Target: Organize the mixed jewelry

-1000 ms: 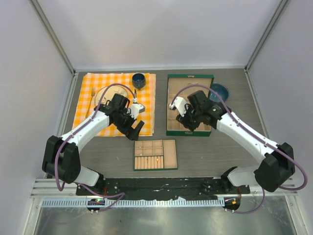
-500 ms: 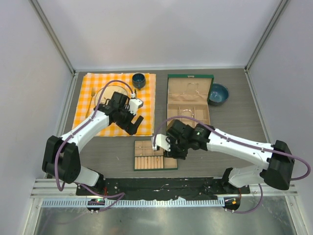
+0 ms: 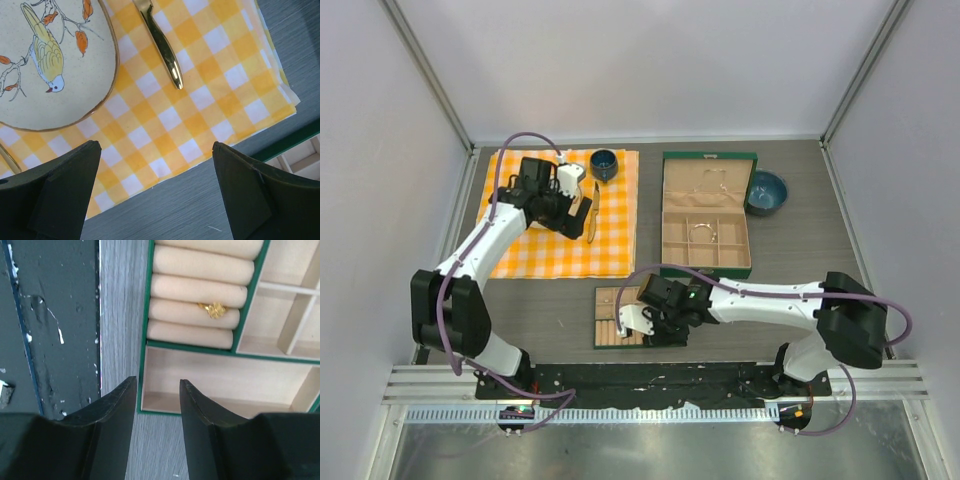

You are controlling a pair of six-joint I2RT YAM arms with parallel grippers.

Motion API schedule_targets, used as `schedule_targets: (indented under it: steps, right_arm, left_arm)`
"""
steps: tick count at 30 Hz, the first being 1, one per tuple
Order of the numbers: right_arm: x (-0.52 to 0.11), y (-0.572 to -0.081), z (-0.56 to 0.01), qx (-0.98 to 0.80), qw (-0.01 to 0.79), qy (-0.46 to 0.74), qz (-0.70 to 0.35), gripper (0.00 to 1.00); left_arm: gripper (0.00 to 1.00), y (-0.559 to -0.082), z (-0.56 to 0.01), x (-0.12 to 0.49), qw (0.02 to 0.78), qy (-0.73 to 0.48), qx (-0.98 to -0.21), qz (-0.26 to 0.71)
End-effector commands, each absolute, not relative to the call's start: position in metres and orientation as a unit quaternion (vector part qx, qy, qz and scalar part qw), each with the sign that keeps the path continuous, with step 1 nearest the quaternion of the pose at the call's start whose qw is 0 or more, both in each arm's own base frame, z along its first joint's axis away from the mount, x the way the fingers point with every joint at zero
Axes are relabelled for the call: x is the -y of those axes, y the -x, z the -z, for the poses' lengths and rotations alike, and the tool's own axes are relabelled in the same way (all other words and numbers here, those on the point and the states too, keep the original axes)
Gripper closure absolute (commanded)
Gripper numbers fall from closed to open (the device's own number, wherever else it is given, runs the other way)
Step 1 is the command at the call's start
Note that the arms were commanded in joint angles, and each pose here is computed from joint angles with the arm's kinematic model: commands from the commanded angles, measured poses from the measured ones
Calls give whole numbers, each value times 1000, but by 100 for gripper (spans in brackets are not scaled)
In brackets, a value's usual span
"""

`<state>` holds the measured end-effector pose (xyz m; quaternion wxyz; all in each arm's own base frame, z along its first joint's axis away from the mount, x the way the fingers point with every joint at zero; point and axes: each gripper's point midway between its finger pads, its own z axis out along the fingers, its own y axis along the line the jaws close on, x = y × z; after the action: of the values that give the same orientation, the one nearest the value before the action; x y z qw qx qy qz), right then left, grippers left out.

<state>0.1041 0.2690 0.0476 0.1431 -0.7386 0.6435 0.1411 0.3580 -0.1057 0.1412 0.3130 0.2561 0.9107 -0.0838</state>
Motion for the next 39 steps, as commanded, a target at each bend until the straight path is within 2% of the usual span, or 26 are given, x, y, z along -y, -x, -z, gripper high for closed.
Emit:
schedule_targets:
  steps: [1,10,21,30,39]
  right_arm:
    - [-295,-101,-46,-631,170,739,-162,55]
    - [-299,-94,-26,-632,145,746,-154,56]
    - [-295,-90,-14,-642,132,742,-142,75]
    - [-295,-82,-29,-636,128,745,-158,99]
    - [-295,-75,-50,-626,141,750,-163,99]
  left_arm:
    - [0,-369,-151,105,325,-254,-906,98]
    - [0,-369,-144,99,319,-252,-908,101]
    - [0,-368,-139,94,315,-255,-909,97]
    - [0,-374,-129,90,303,-246,-916,94]
    - [0,-382,-133,88,305,-238,-918,88]
